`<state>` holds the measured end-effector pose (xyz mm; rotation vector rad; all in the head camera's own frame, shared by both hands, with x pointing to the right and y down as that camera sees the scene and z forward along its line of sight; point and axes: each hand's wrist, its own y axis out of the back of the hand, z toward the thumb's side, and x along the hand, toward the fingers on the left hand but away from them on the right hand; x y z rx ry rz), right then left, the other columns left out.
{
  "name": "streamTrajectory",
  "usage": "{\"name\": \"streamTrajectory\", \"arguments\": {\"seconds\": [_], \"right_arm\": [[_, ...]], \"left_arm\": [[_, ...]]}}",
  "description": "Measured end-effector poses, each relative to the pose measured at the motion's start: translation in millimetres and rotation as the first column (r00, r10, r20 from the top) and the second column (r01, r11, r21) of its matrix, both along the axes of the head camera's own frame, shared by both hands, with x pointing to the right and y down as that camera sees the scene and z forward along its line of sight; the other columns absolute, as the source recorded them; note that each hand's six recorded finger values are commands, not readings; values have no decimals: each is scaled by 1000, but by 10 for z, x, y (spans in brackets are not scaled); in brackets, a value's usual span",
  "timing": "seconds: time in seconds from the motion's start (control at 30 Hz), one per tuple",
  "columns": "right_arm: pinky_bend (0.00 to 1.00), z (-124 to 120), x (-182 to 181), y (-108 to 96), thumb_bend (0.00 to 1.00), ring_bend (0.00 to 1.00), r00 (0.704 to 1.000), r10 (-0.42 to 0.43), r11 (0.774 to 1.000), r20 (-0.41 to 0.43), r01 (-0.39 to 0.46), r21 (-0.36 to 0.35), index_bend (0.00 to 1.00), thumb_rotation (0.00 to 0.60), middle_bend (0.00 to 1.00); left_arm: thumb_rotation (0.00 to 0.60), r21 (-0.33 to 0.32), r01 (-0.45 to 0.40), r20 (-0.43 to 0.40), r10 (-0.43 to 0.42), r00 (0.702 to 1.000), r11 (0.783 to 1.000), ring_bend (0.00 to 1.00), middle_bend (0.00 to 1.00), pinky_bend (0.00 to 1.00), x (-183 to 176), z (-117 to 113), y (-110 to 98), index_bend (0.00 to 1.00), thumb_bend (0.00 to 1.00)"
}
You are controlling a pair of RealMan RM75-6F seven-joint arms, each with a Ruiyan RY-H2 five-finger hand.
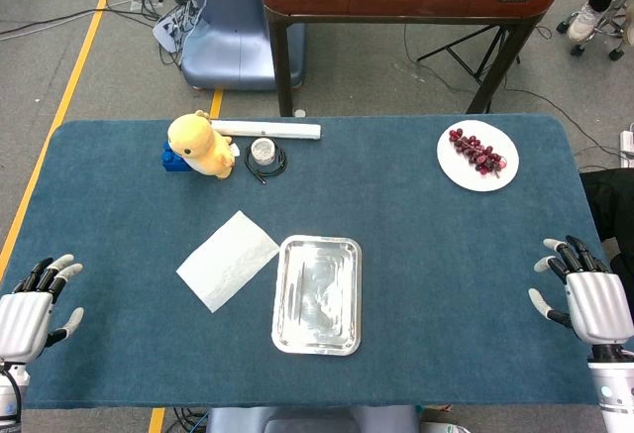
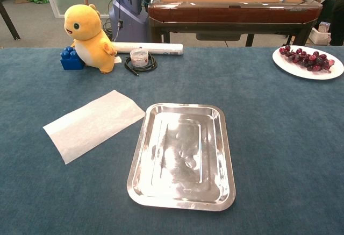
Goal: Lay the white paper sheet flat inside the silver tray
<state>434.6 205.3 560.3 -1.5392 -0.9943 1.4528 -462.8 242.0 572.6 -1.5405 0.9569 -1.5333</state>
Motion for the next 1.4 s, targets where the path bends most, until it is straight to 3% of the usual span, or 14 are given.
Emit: {"name": "streamTrajectory", "arguments": {"seconds": [0.37, 0.5, 0.73, 1.13, 1.4], "right_arm": [[322, -79, 7, 7, 265, 120, 1000, 9, 1000, 15, -9, 28, 408, 600, 245], [322, -95, 15, 12, 266, 120, 1000, 12, 999, 17, -13, 31, 408, 600, 245], [322, -128, 17, 23, 266, 120, 1000, 16, 999, 18, -17, 43, 408, 600, 245], [322, -79, 5, 38, 266, 120, 1000, 13, 1000, 13, -13, 24, 408, 600, 245], [322, -88, 11, 37, 266, 120, 1000, 15, 1000, 18, -15, 24, 408, 600, 245]], "left_arm": [[600, 33, -15, -36, 16, 999, 999, 101, 178, 331, 38, -10, -25, 244, 295], [600, 36, -43, -71, 46, 996, 998, 15, 120, 287, 118, 3, -20, 281, 266], [600, -8, -134, -152, 131, 980, 991, 0, 10, 145, 306, 100, -25, 300, 149], [600, -26, -266, -306, 245, 920, 964, 0, 1, 129, 713, 330, -107, 336, 149], [600, -53, -260, -303, 232, 924, 964, 0, 1, 129, 687, 415, -62, 339, 149]]}}
